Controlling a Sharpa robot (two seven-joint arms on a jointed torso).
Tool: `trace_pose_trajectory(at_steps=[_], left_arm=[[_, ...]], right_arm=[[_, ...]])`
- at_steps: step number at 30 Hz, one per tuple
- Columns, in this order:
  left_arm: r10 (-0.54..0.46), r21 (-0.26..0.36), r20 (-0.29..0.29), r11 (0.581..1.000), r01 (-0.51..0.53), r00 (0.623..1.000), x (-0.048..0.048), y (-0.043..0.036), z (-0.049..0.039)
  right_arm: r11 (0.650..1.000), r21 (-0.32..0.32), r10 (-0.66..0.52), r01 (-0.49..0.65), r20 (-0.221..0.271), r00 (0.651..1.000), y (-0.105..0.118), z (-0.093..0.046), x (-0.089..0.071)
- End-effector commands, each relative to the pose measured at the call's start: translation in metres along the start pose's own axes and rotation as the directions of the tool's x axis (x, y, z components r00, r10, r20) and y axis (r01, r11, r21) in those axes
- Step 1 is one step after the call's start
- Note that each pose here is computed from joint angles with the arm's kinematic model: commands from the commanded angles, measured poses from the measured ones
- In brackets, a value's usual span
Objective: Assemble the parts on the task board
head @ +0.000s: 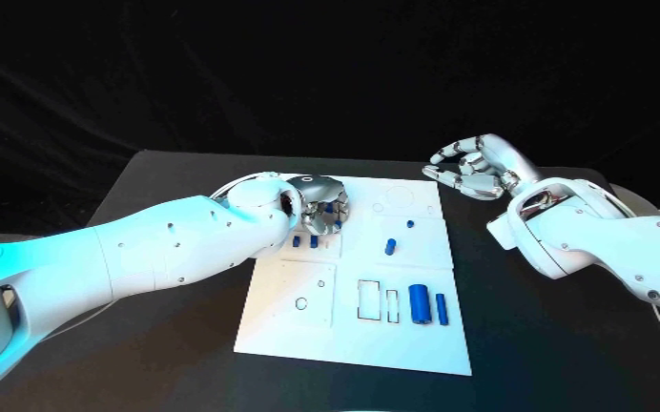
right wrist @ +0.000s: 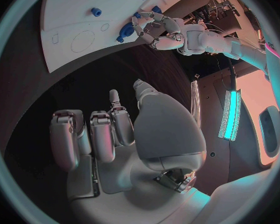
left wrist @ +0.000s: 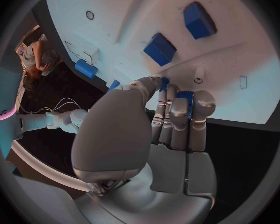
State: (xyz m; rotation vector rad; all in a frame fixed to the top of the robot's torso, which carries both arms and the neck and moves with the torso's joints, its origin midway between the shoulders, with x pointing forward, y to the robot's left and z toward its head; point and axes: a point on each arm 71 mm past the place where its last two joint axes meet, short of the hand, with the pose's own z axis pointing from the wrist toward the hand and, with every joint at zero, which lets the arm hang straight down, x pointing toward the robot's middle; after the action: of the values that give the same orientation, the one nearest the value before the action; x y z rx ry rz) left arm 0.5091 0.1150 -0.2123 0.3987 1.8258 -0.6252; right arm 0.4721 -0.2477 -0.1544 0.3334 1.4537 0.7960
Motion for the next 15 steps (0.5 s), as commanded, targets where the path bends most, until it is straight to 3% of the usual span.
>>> trace_pose_trajectory(at_steps=[1, 15], left_arm=[[0.010, -0.008, -0.046, 1.000, -0.011, 0.999, 0.0066, -0.0004, 0.0007], [0.004, -0.003, -0.012, 1.000, -0.004, 1.000, 0.0056, -0.0005, 0.0011]], right_arm=[[1.000, -0.013, -0.003, 0.003, -0.002, 1.000, 0.0014, 0.0000, 0.0009], [1.000, -0.014, -0.002, 0.002, -0.002, 1.000, 0.0019, 0.0002, 0.0013]])
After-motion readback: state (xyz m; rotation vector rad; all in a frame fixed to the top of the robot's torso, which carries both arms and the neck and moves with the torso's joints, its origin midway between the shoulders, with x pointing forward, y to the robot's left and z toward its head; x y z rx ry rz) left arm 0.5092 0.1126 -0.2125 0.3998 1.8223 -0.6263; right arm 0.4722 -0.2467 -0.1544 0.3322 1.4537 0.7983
